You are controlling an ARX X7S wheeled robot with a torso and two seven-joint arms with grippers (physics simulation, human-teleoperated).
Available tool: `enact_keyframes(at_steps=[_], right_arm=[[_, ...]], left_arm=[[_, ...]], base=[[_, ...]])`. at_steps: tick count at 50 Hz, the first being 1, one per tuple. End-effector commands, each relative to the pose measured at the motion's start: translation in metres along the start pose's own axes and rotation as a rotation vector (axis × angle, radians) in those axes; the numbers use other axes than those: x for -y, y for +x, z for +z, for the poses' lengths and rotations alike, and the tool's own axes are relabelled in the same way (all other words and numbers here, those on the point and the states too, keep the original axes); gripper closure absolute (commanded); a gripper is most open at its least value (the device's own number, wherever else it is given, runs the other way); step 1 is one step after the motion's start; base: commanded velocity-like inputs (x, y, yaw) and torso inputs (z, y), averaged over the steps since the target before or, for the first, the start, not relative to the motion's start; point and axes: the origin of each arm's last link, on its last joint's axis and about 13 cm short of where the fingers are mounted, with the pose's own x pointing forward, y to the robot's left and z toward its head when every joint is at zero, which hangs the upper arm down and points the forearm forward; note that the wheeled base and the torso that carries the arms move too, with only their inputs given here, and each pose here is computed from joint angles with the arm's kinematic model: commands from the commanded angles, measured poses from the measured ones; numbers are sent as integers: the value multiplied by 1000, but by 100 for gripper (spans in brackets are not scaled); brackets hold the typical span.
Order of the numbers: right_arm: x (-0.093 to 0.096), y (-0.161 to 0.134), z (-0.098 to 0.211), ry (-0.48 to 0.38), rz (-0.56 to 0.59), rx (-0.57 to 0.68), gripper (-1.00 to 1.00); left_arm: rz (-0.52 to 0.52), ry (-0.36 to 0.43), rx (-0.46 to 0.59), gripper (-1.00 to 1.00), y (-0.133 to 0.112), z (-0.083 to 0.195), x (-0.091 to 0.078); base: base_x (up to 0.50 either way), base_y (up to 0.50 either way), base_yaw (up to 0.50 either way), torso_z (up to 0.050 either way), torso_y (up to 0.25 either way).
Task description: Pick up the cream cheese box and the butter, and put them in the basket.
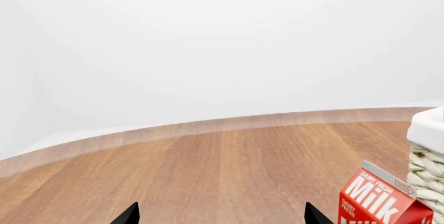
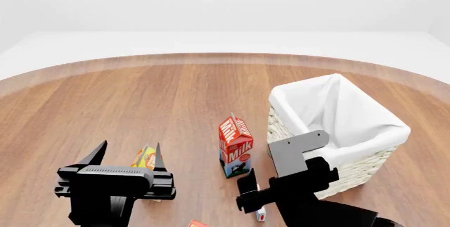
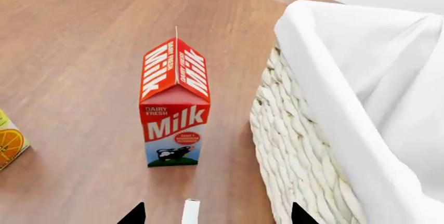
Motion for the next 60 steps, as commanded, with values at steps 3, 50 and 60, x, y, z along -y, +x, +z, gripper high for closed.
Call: enact_keyframes(at_steps=[3, 50, 60], right_arm=[[-4, 6, -1, -9, 63, -102, -100], [-7, 46, -19, 76, 92, -327, -100], [-7, 51, -23, 75, 81, -342, -100]], left_arm=[[0, 0, 0, -100, 0, 0, 0], [-2, 1, -1, -100, -1, 0, 1], [-4, 1, -1, -100, -1, 0, 1]], base=[[0, 0, 0, 0, 0], [0, 0, 0, 0, 0], [0, 0, 0, 0, 0]])
